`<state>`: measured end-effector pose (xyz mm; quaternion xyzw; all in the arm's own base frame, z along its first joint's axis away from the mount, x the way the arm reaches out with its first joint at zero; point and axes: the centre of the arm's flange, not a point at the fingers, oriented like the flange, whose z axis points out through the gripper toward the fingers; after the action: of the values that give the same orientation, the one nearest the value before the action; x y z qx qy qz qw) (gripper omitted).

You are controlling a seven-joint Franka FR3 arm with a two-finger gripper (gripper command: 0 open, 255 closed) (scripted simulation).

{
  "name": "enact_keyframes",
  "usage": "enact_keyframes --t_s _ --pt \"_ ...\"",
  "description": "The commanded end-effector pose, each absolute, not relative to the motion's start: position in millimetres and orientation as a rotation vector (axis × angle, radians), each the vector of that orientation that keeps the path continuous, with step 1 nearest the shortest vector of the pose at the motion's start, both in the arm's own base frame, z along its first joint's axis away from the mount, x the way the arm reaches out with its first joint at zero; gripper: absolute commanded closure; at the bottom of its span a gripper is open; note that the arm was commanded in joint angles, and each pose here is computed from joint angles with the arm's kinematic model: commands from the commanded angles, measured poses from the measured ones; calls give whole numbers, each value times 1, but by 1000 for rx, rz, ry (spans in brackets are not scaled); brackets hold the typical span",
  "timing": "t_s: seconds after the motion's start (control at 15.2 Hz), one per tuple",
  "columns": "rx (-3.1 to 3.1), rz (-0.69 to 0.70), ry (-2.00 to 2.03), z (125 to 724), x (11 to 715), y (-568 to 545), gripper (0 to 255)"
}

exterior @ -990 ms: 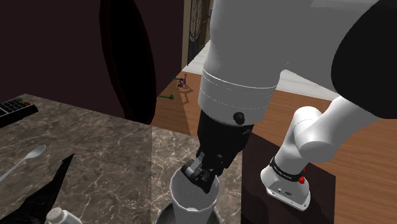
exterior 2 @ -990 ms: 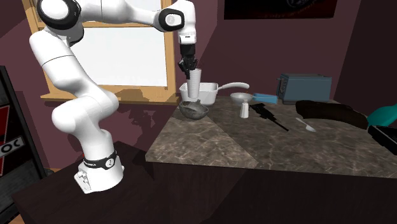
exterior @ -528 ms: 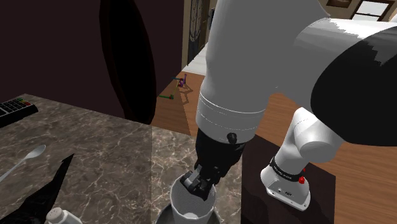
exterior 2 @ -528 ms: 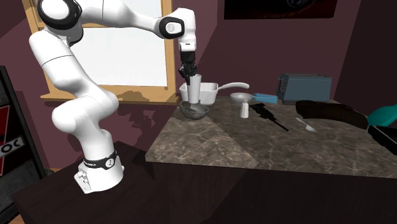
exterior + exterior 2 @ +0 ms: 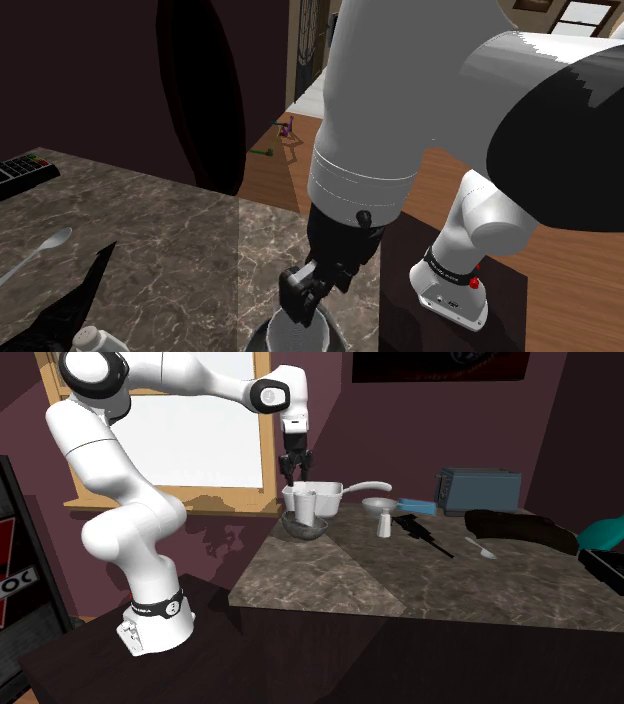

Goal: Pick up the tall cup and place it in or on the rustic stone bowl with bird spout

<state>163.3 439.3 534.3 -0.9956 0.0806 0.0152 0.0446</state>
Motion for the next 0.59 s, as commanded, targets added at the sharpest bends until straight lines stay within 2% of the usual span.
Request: enact_keyframes --t_s 0.0,0.2,0.53 --pt "-3042 47 246 534 163 439 0" --pt "-3042 47 246 534 163 439 0" --pt "-3042 47 246 584 164 435 0"
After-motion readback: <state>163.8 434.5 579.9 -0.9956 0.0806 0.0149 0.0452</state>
